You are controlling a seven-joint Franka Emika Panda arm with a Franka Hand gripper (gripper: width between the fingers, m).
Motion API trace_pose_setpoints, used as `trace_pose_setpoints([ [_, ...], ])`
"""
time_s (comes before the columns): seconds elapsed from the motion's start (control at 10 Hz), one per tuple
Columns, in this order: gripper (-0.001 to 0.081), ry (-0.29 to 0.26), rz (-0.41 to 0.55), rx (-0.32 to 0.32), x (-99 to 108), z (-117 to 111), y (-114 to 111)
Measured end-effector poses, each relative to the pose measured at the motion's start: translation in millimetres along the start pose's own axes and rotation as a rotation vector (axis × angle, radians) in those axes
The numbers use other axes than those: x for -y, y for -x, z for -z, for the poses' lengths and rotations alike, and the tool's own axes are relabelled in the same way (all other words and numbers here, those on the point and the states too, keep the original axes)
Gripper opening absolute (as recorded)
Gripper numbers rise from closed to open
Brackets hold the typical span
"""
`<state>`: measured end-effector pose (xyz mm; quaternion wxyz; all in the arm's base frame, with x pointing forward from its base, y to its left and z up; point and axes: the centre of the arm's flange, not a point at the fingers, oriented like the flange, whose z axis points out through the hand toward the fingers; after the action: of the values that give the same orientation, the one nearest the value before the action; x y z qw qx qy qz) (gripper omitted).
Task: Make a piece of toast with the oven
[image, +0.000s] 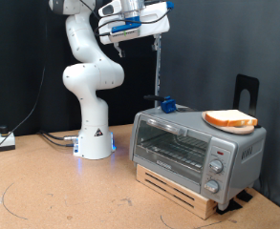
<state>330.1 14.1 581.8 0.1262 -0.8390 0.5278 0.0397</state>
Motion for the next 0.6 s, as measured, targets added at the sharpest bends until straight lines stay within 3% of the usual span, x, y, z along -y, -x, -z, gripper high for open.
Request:
trace_pose_setpoints([
  [0.2,0.0807,-0.018,0.233,0.084,-13,5,-2],
  [0.4,0.0807,-0.043,0.457,0.116,-13,-6,-10],
  [0.5,0.0807,-0.04,0.41,0.114,-13,-6,-10],
  [0.6,0.0807,-0.033,0.446,0.126,-15,-7,-10],
])
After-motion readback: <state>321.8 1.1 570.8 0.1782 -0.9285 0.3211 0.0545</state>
